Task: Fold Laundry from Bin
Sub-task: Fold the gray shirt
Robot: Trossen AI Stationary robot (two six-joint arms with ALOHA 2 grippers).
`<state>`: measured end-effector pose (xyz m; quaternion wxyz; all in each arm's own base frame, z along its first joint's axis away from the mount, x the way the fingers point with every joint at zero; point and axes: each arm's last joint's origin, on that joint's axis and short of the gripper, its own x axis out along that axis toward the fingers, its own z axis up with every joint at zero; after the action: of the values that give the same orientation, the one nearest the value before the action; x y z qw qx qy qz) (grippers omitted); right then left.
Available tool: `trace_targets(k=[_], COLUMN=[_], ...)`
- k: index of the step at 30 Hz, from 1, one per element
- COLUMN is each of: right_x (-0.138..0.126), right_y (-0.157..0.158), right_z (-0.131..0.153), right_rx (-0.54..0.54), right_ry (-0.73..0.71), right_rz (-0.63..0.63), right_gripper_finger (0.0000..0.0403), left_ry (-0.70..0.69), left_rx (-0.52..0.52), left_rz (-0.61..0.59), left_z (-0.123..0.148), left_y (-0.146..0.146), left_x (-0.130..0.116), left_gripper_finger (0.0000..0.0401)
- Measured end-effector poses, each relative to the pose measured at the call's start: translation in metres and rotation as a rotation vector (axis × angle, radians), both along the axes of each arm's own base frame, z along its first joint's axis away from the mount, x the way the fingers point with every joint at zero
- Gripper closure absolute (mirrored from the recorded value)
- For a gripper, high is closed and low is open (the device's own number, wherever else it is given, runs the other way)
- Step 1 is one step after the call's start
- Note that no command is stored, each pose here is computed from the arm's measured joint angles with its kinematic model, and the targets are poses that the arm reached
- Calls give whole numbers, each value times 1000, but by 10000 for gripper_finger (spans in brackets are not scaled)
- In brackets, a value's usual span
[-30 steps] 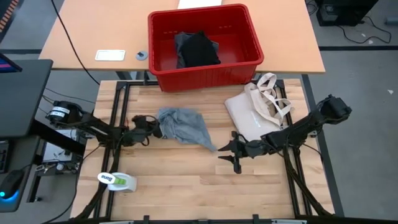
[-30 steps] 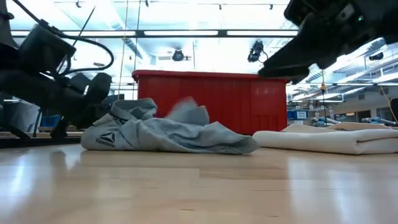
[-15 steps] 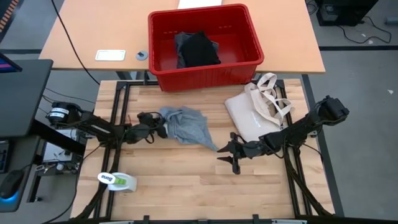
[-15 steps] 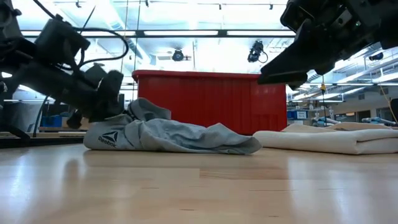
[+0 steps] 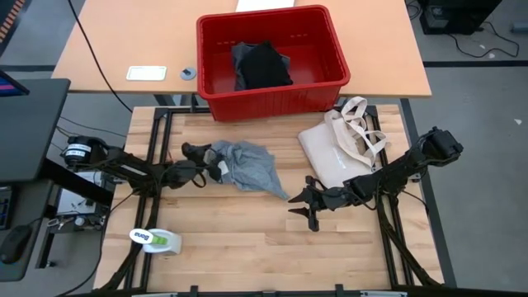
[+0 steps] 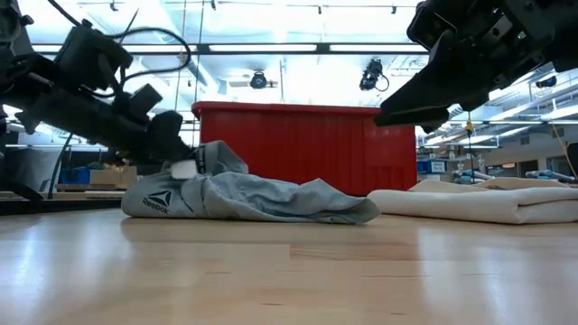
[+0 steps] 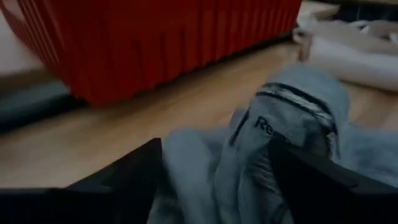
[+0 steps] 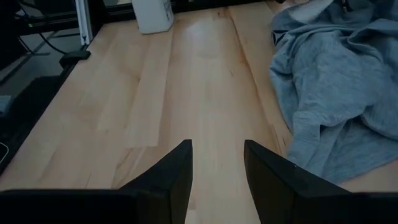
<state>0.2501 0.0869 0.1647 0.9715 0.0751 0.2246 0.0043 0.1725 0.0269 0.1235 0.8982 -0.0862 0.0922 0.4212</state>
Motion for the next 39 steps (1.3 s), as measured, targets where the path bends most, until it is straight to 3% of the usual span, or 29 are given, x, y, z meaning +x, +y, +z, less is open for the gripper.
trace_targets(k=[8, 10, 13, 16, 20, 23, 26, 31, 35, 39], right_x=[0, 0, 0, 0, 1, 2, 4, 7, 10, 10], right_y=[0, 0, -1, -2, -3, -3, -2, 0, 1, 0], right_z=[-1, 0, 0, 0, 0, 2, 1, -5, -12, -15], right_rx=[-1, -1, -2, -2, 2, 4, -7, -26, -41, -46], right_ry=[5, 4, 4, 3, -7, -21, -38, -36, -20, -10], right_rz=[-9, -9, -11, -17, -24, -18, -7, 28, 39, 39], right_gripper_finger=[250, 250, 250, 250, 250, 250, 250, 250, 250, 250], left_ry=[-19, -19, -2, 69, 357, 536, 658, 806, 845, 803], left_rx=[215, 265, 320, 299, 139, 66, 70, 64, 44, 110], left_rz=[133, 89, -68, -235, -305, -259, -240, -126, 38, 15], left_z=[28, 36, 46, 55, 62, 62, 56, 36, 29, 40], left_y=[-7, -14, -29, -47, -56, -51, -41, 0, 34, 39], left_x=[-5, -5, 1, 18, 47, 65, 82, 96, 92, 97], left_gripper_finger=[96, 104, 111, 116, 127, 136, 148, 166, 181, 201])
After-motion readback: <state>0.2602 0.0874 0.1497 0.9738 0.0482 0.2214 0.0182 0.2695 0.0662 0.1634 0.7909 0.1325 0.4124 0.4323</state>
